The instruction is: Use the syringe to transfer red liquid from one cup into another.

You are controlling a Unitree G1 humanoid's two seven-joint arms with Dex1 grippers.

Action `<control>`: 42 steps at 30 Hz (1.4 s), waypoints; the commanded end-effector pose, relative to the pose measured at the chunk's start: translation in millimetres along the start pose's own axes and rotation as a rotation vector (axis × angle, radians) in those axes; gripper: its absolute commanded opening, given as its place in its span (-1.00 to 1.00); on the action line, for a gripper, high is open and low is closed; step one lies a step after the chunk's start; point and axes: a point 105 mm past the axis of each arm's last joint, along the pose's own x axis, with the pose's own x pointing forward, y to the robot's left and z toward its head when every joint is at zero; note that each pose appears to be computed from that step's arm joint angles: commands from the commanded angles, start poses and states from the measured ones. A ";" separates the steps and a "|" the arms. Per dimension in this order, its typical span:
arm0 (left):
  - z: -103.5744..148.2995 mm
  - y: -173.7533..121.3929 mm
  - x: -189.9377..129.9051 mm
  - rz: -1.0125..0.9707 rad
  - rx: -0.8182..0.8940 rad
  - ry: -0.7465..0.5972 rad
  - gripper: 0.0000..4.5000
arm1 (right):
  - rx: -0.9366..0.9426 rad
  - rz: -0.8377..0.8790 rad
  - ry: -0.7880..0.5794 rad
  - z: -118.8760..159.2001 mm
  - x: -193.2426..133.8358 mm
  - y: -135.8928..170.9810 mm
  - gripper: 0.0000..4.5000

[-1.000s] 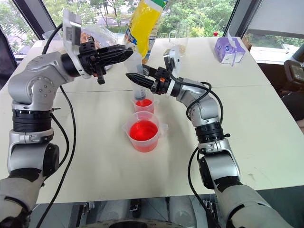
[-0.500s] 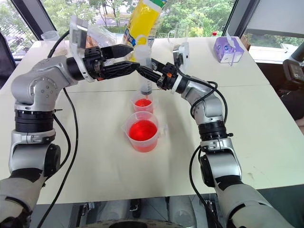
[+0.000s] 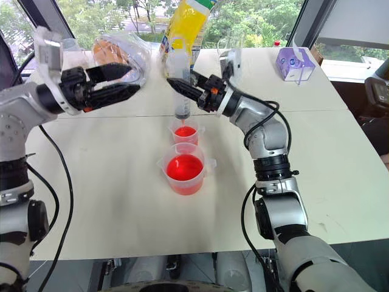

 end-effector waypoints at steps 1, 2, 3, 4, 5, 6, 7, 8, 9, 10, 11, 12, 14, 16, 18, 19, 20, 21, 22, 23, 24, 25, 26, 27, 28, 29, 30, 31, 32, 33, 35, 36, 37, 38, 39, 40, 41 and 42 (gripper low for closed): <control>0.4 -15.6 -1.4 -0.048 0.045 0.023 0.98 | -0.028 -0.112 -0.023 52.8 -5.7 -7.3 -0.36; -3.0 -18.0 -1.9 -0.054 0.037 0.030 0.98 | 0.009 -0.152 -0.019 61.9 -10.6 -11.5 -0.36; -8.0 -20.8 -2.6 -0.060 0.034 0.044 0.98 | 0.059 -0.215 0.016 69.0 -17.8 -18.2 -0.36; -11.8 -23.0 -3.1 -0.064 0.029 0.052 0.98 | 0.096 -0.279 0.071 71.7 -26.1 -24.3 -0.36; -14.2 -25.0 -3.4 -0.068 0.022 0.054 0.98 | 0.122 -0.336 0.126 71.8 -34.4 -29.0 -0.36; -15.7 -26.7 -3.5 -0.072 0.016 0.054 0.98 | 0.143 -0.388 0.177 69.3 -42.3 -33.2 -0.36; -17.5 -28.5 -3.3 -0.075 0.017 0.056 0.98 | 0.164 -0.454 0.245 63.6 -52.4 -38.8 -0.36; -19.2 -30.0 -3.2 -0.078 0.017 0.059 0.98 | 0.187 -0.503 0.299 58.5 -61.0 -42.2 -0.36; -21.8 -31.8 -2.8 -0.081 0.018 0.064 0.98 | 0.212 -0.567 0.370 50.2 -74.2 -47.3 -0.36; -23.6 -34.1 -2.2 -0.089 0.010 0.063 0.98 | 0.255 -0.623 0.459 37.7 -88.7 -50.3 -0.36; -24.8 -35.7 -1.8 -0.094 0.004 0.062 0.98 | 0.295 -0.670 0.530 26.7 -101.5 -52.4 -0.36; -26.1 -36.8 -1.3 -0.096 0.001 0.061 0.98 | 0.327 -0.723 0.587 14.9 -115.2 -55.6 -0.36; -27.5 -37.9 -0.8 -0.096 0.001 0.062 0.98 | 0.352 -0.773 0.638 2.2 -129.1 -58.2 -0.36; -29.2 -39.3 0.4 -0.098 0.002 0.063 0.98 | 0.408 -0.823 0.725 -22.7 -149.1 -61.1 -0.36; -29.9 -40.4 1.5 -0.099 0.003 0.064 0.98 | 0.447 -0.854 0.782 -39.0 -162.1 -61.9 -0.36; -29.9 -40.8 1.8 -0.099 0.004 0.063 0.98 | 0.463 -0.858 0.796 -43.5 -165.0 -61.8 -0.36; -30.1 -41.5 2.0 -0.099 0.007 0.067 0.98 | 0.489 -0.886 0.822 -52.3 -171.6 -63.4 -0.36; -30.4 -42.2 2.1 -0.099 0.009 0.069 0.98 | 0.513 -0.905 0.843 -59.7 -176.4 -64.1 -0.36; -30.8 -43.0 2.1 -0.100 0.010 0.072 0.98 | 0.533 -0.919 0.865 -66.5 -180.3 -64.3 -0.36; -30.6 -43.8 2.1 -0.100 0.012 0.073 0.98 | 0.544 -0.925 0.877 -70.0 -182.5 -64.3 -0.36; -30.6 -44.9 1.9 -0.101 0.012 0.076 0.98 | 0.545 -0.942 0.886 -73.8 -185.2 -66.4 -0.36; -30.7 -45.7 1.7 -0.102 0.013 0.078 0.98 | 0.544 -0.954 0.891 -76.1 -187.0 -68.0 -0.36; -31.4 -46.6 1.4 -0.102 0.015 0.085 0.98 | 0.543 -0.954 0.895 -78.6 -187.1 -68.9 -0.36; -32.9 -47.8 0.8 -0.104 0.018 0.095 0.98 | 0.545 -0.952 0.897 -81.0 -186.6 -69.7 -0.36; -34.1 -49.3 0.0 -0.106 0.018 0.103 0.99 | 0.546 -0.949 0.899 -83.1 -185.6 -70.3 -0.15; -35.0 -50.4 -0.7 -0.107 0.018 0.107 1.00 | 0.548 -0.943 0.901 -84.5 -184.4 -70.3 0.09; -35.1 -51.6 -1.6 -0.108 0.015 0.109 1.00 | 0.548 -0.936 0.903 -84.8 -183.1 -69.9 0.29; -35.1 -52.4 -2.4 -0.109 0.011 0.111 1.00 | 0.544 -0.931 0.906 -84.6 -182.4 -69.9 0.56; -35.5 -52.8 -3.3 -0.107 0.010 0.115 1.00 | 0.534 -0.926 0.907 -83.6 -181.6 -70.1 0.71; -36.3 -53.1 -4.1 -0.106 0.009 0.120 1.00 | 0.525 -0.921 0.907 -82.4 -181.0 -70.3 0.95; -37.9 -54.3 -5.9 -0.107 0.005 0.131 1.00 | 0.476 -0.901 0.902 -75.2 -178.9 -71.0 0.98; -38.5 -54.9 -6.8 -0.108 0.004 0.136 1.00 | 0.423 -0.886 0.900 -70.0 -177.5 -71.9 0.98; -39.3 -55.4 -8.4 -0.109 0.005 0.146 1.00 | 0.375 -0.848 0.889 -62.3 -173.3 -69.7 0.98; -40.0 -55.9 -9.7 -0.110 0.006 0.153 1.00 | 0.339 -0.805 0.882 -55.3 -169.4 -65.7 0.98; -40.0 -56.0 -11.5 -0.109 0.006 0.158 1.00 | 0.262 -0.753 0.879 -45.3 -165.8 -61.1 0.98; -40.0 -56.1 -13.2 -0.107 0.006 0.162 1.00 | 0.190 -0.703 0.881 -37.4 -163.4 -56.0 0.98; -39.9 -56.1 -15.2 -0.105 0.007 0.167 1.00 | 0.139 -0.640 0.872 -28.8 -160.0 -48.0 0.98; -39.9 -56.3 -17.0 -0.103 0.007 0.171 1.00 | 0.107 -0.577 0.860 -21.4 -156.5 -39.2 0.98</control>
